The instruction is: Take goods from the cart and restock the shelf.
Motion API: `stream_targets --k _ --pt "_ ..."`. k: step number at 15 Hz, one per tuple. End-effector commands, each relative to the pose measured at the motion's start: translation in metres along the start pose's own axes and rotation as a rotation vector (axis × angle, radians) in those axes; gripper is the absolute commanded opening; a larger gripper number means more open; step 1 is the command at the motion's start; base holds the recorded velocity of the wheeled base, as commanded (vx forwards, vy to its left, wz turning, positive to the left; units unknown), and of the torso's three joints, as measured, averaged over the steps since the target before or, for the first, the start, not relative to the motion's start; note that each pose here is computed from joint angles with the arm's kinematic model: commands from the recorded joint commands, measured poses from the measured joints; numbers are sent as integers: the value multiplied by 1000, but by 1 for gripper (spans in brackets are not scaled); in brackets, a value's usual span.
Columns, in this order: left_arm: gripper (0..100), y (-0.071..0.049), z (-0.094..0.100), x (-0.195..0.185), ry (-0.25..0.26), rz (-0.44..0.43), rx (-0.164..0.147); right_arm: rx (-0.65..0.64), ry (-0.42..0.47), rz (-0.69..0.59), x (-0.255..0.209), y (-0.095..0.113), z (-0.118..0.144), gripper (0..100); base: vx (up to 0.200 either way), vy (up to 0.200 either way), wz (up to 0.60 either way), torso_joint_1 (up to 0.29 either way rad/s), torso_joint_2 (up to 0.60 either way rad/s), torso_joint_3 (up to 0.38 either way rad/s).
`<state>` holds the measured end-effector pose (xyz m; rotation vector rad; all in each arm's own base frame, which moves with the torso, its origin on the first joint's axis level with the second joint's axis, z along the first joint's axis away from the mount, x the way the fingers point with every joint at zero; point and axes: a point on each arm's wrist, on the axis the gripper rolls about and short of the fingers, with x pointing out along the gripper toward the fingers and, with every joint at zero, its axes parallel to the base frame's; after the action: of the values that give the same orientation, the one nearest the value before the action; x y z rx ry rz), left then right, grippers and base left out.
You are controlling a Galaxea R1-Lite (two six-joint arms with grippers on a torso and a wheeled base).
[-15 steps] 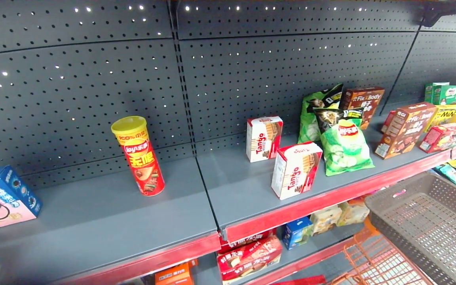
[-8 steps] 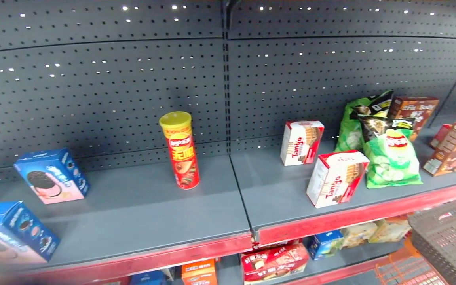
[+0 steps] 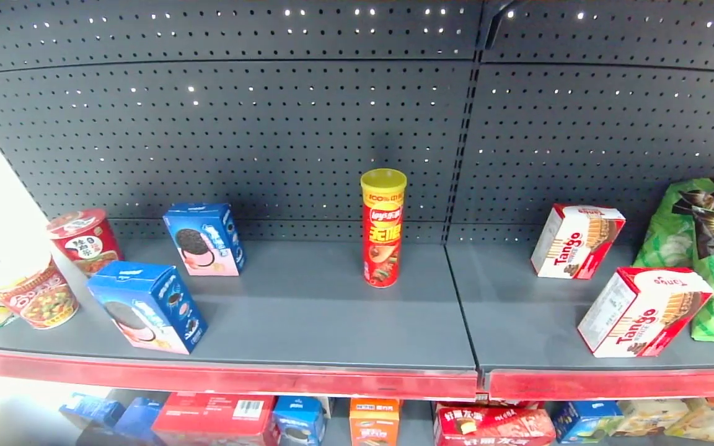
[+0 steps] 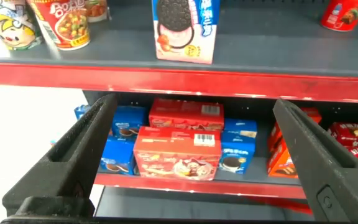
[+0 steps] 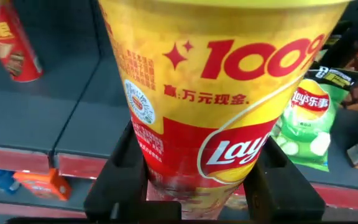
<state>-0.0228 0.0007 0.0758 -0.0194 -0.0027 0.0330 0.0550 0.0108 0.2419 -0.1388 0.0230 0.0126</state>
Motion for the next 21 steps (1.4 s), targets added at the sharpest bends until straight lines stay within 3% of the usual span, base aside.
stream_targets --k 1,4,5,11,15,17,21 --pt "100 0 0 0 -1 1 -1 -3 8 7 3 1 0 0 0 0 0 0 0 0" --pt "100 0 0 0 -1 1 -1 48 -26 254 4 9 17 0 0 0 0 0 0 0" --pt "100 0 0 0 -1 1 -1 49 -8 286 6 12 19 0 0 0 0 0 0 0" --pt "100 0 0 0 -1 1 -1 58 23 274 10 14 28 0 0 0 0 0 0 0" --pt "100 0 0 0 -1 1 -1 27 -13 463 39 38 21 0 0 0 0 0 0 0" --pt "100 0 0 0 -1 1 -1 10 23 471 49 45 17 0 0 0 0 0 0 0" --pt "100 0 0 0 -1 1 -1 43 -49 477 60 46 31 0 0 0 0 0 0 0"
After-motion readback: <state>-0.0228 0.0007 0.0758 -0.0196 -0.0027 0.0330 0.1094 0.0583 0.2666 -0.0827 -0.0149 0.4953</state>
